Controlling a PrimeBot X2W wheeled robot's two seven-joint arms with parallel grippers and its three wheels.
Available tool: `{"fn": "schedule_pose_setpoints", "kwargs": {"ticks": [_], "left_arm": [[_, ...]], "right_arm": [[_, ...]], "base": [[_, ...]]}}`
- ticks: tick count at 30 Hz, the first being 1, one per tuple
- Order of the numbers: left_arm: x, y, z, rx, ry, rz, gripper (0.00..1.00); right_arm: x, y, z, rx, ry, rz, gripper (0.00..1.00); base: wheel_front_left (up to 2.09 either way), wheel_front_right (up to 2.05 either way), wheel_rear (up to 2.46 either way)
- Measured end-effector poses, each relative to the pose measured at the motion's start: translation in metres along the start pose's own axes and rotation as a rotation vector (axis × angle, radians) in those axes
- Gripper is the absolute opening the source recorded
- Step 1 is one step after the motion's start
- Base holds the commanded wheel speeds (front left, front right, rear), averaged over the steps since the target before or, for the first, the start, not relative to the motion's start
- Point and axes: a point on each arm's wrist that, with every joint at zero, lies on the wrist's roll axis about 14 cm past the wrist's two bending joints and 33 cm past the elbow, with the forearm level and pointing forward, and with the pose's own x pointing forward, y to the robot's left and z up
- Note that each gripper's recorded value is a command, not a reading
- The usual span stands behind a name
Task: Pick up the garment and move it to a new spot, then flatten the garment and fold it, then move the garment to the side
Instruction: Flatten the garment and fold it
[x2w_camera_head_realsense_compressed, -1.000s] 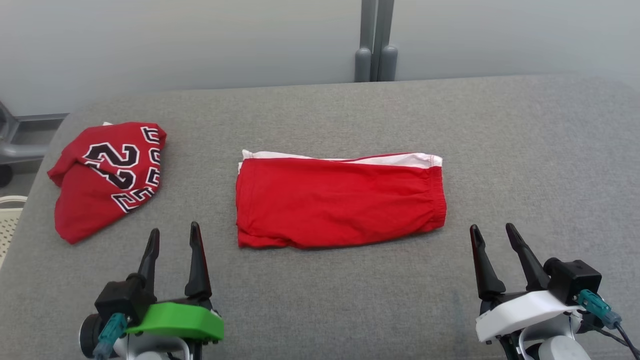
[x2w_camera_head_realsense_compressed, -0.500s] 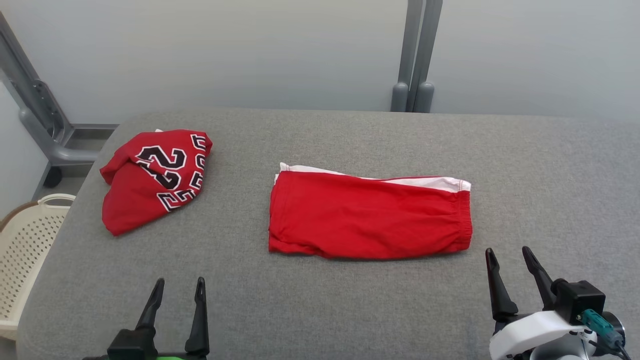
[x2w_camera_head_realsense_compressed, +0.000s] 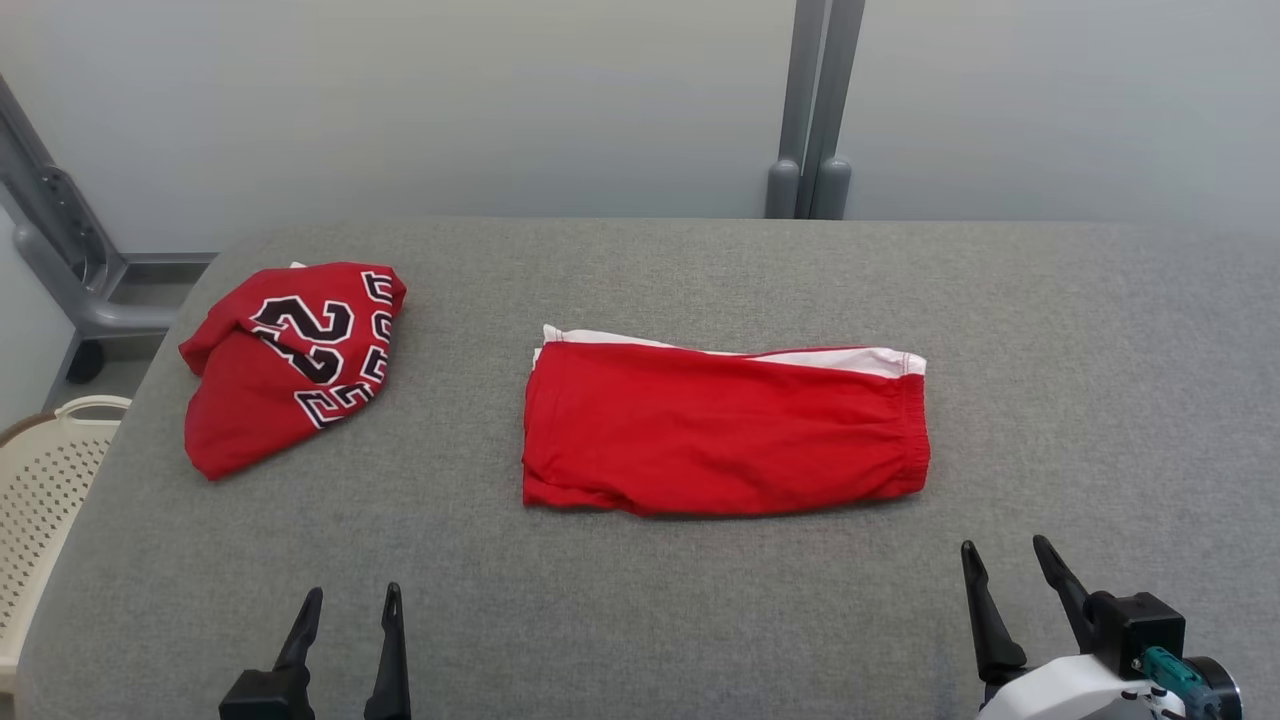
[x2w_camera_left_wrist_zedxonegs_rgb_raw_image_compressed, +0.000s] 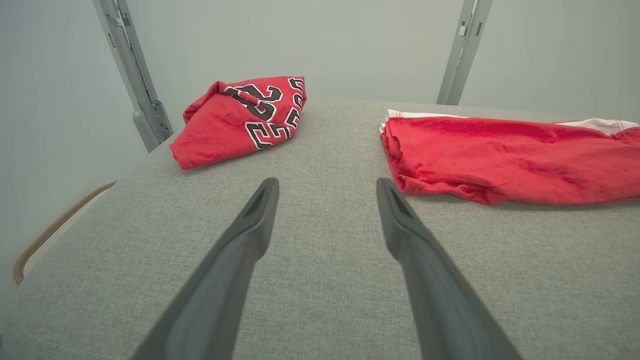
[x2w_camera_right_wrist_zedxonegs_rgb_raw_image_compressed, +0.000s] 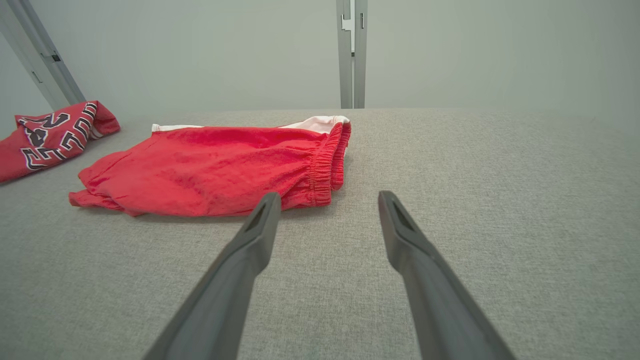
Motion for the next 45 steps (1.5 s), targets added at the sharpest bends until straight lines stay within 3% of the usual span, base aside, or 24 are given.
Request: {"fn": "schedule_pose_setpoints", "kwargs": {"ticks": [20, 28, 39, 45], "left_arm": [[0.013, -0.002, -0.007, -0.016, 0.028, -0.01, 1.0], [0.014, -0.002, -0.01, -0.02, 0.038, -0.011, 1.0], [0.029, -0.005, -0.013, -0.025, 0.051, -0.025, 1.0], [0.033, 0.0, -0.018, -0.025, 0.07, -0.011, 1.0]], "right_arm": [[0.008, -0.003, -0.002, 0.005, 0.012, -0.007, 1.0], [0.041, 0.001, -0.014, 0.031, 0.269, 0.014, 1.0], [0.099, -0.027, 0.011, 0.055, 0.563, -0.053, 1.0], [0.11, -0.03, -0.009, 0.05, 0.725, -0.081, 1.0]], "base": [[0.0, 0.0, 0.0], [0.0, 0.0, 0.0], [0.0, 0.0, 0.0], [0.0, 0.0, 0.0]]}}
